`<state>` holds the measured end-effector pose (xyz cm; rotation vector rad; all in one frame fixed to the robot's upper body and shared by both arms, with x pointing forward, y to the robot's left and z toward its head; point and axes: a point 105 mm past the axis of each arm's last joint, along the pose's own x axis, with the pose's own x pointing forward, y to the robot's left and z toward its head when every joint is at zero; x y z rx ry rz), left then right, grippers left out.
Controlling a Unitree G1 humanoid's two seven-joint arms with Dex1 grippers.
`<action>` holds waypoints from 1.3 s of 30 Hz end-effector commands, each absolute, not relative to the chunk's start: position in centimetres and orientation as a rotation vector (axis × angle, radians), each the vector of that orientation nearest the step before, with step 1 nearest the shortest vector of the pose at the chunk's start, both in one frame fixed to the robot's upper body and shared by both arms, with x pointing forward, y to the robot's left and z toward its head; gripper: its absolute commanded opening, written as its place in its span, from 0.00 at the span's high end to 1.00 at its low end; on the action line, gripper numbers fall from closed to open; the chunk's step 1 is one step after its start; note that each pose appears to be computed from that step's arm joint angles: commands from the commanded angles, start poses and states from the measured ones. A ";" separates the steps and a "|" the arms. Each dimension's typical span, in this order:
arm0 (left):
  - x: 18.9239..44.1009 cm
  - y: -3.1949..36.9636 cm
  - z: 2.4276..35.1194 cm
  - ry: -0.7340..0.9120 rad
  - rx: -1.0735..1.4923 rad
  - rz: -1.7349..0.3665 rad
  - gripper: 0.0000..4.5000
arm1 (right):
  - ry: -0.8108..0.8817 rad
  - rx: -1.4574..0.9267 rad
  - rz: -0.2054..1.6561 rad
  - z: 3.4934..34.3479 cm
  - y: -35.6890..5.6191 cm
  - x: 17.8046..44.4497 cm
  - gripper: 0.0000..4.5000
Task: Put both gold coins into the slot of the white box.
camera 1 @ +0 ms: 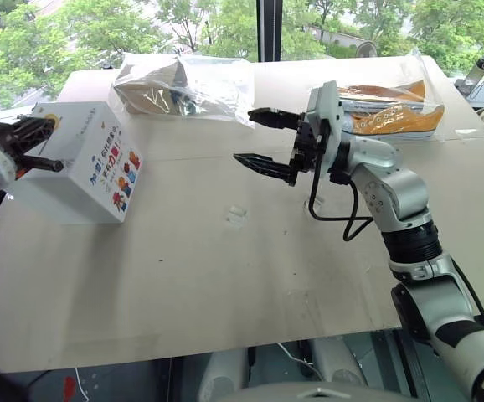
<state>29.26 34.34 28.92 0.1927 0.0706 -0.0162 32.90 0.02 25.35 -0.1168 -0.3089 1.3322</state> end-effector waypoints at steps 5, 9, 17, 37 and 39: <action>29.5 35.4 28.8 0.036 0.161 0.014 1.00 | -0.349 -0.104 1.325 26.2 0.0 32.7 0.04; 29.7 36.3 27.8 0.086 0.194 0.056 1.00 | -0.356 -0.098 1.331 26.3 0.2 32.7 0.04; 30.5 37.9 26.2 0.182 0.233 0.117 1.00 | -0.366 -0.101 1.318 26.4 0.2 33.0 0.04; 31.0 36.9 28.8 -0.009 0.245 0.076 0.46 | -0.377 -0.075 1.315 26.6 0.0 33.0 0.02; 31.0 35.9 29.3 -0.043 0.217 0.026 0.46 | -0.374 -0.062 1.325 26.6 -0.1 32.7 0.02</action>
